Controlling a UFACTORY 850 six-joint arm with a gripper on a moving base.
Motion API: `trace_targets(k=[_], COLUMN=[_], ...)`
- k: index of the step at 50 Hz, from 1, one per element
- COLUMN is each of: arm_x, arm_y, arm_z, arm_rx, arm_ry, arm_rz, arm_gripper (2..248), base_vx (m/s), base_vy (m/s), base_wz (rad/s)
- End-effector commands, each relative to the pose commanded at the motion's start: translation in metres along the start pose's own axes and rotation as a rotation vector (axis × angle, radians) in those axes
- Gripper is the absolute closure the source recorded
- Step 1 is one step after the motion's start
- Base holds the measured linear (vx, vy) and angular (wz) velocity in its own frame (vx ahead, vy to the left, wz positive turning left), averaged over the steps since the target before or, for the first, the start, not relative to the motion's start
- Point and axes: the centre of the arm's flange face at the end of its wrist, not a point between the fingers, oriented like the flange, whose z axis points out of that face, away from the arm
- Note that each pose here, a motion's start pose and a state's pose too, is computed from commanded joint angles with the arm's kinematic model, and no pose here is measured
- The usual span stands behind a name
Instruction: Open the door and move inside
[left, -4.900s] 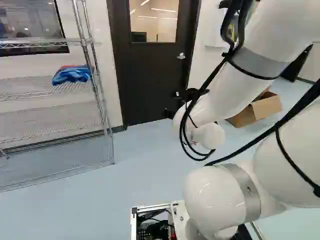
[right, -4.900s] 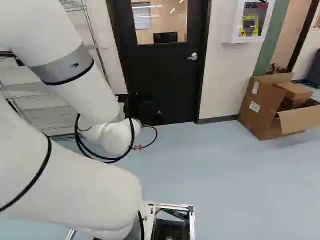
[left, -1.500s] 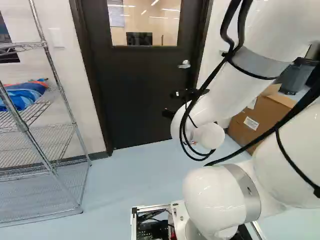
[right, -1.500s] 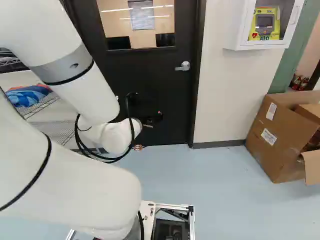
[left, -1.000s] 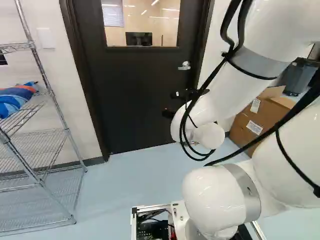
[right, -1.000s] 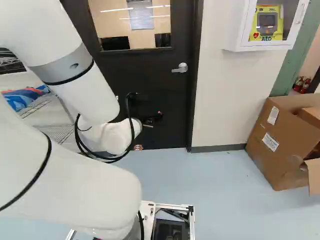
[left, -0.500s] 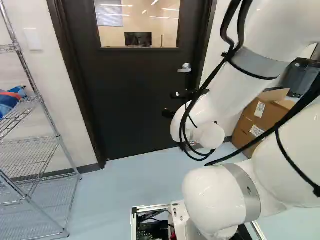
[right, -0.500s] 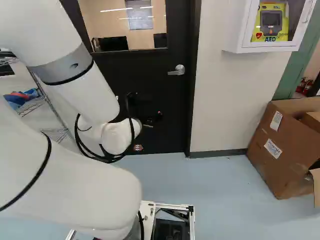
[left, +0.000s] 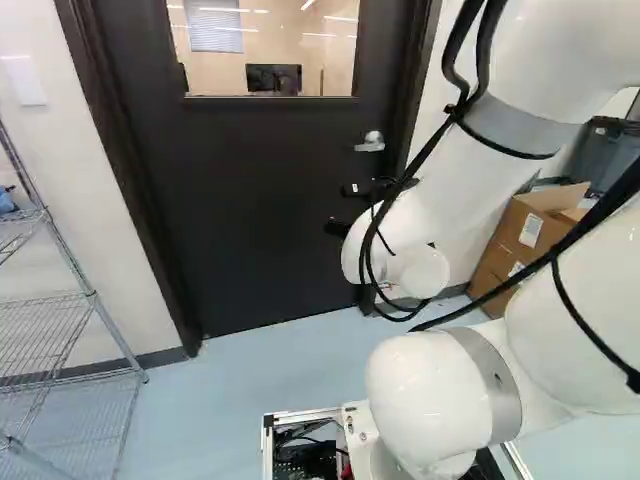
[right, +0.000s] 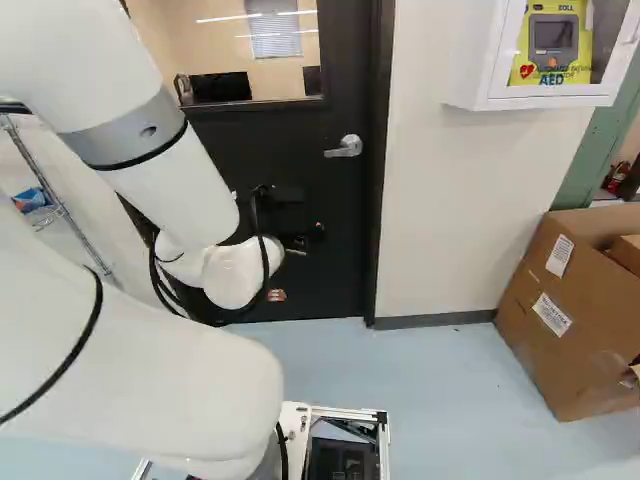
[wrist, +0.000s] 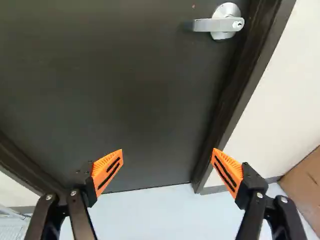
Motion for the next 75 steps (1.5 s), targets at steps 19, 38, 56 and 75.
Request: trace_targets(k=[19,38,56,75], arm_x=[0.001,0.015,0.043,0.066], arm_y=[0.0,0.003,0.01,0.01], arm_z=[0.002,0.014,0.035,0.043], arm_rx=[0.0,-0.011,-0.03,-0.03], arm_ry=[-0.001,0.017,0.059,0.106], arm_rz=[0.0,0.004,0.009,0.009], arm_gripper=[3,3,3,3], base_vx=[0.1,0.005,0.0,0.0], base_vy=[-0.007,0.0,0.0,0.0], base_wz=[-0.016,0.0,0.0,0.0])
